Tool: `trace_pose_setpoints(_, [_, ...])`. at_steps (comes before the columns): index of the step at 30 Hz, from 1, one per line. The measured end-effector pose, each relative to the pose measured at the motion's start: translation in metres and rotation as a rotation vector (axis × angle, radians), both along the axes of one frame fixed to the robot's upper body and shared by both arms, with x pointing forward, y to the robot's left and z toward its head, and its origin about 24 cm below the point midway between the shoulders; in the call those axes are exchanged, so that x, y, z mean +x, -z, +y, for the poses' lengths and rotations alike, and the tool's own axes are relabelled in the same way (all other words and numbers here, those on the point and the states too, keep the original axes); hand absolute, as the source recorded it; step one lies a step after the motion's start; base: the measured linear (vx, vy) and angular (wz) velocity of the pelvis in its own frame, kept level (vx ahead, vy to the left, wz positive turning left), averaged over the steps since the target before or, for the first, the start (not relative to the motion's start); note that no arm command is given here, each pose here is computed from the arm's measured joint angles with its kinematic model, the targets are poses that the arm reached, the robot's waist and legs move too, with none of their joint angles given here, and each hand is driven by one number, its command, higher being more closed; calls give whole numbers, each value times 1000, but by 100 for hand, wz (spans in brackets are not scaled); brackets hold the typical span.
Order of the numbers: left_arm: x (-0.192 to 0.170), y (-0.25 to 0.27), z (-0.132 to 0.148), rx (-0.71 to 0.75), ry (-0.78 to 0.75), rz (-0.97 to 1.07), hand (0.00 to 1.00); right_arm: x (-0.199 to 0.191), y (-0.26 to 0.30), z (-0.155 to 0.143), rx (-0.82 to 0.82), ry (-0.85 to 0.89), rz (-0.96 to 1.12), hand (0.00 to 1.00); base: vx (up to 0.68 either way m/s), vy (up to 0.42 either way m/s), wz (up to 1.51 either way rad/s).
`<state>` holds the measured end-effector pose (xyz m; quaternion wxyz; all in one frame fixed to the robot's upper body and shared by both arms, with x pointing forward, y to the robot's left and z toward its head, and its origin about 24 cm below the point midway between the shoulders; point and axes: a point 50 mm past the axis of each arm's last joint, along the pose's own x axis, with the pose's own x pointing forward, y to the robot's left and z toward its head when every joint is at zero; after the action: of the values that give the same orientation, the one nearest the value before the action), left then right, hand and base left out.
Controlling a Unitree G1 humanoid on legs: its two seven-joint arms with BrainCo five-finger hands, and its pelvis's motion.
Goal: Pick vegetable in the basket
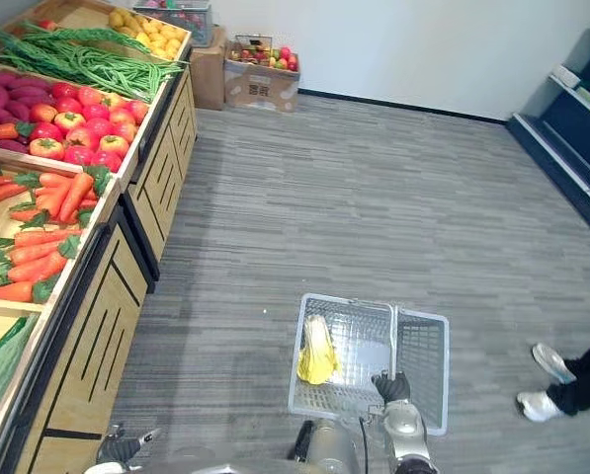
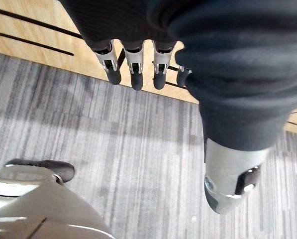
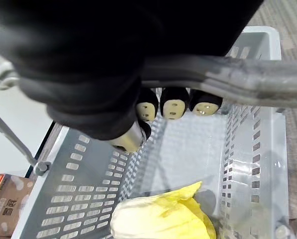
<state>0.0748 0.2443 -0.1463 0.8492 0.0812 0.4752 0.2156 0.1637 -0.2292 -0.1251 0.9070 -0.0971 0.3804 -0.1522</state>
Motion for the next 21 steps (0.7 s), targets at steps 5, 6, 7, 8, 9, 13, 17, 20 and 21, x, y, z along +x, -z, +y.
trace_pose_setpoints(5, [3, 1, -4, -21, -38, -15, 0, 1, -1, -1, 18, 43, -9, 100, 449, -387, 52])
trace_pose_setpoints(6, [12, 2, -16, -53, -33, -35, 0, 2, -3, -8, 12, 79, -24, 100, 488, -375, 77])
trace_pose_setpoints(7, [14, 4, -27, -85, -38, -43, 0, 2, -5, -16, 1, 101, -20, 100, 488, -360, 63])
trace_pose_setpoints(8, [12, 4, -27, -83, -46, -43, 0, 1, -5, -17, 1, 105, -15, 100, 480, -342, 42])
trace_pose_setpoints(9, [7, 6, -27, -85, -50, -29, 0, -2, -3, -17, 1, 108, -5, 100, 493, -291, 56])
trace_pose_setpoints(13, [7, 6, -28, -88, -40, -23, 0, -16, 5, -19, 6, 121, 69, 100, 473, -219, 79])
trace_pose_setpoints(17, [8, 5, -24, -69, -12, -17, 0, -22, 8, -23, -25, 86, 126, 100, 407, -72, 71])
trace_pose_setpoints(20, [9, 4, -19, -53, -5, -20, 0, -31, 13, -24, -20, 117, 162, 100, 404, 119, 82])
trace_pose_setpoints(21, [8, 4, -19, -54, 2, -16, 0, -35, 14, -26, -23, 131, 169, 100, 390, 167, 79])
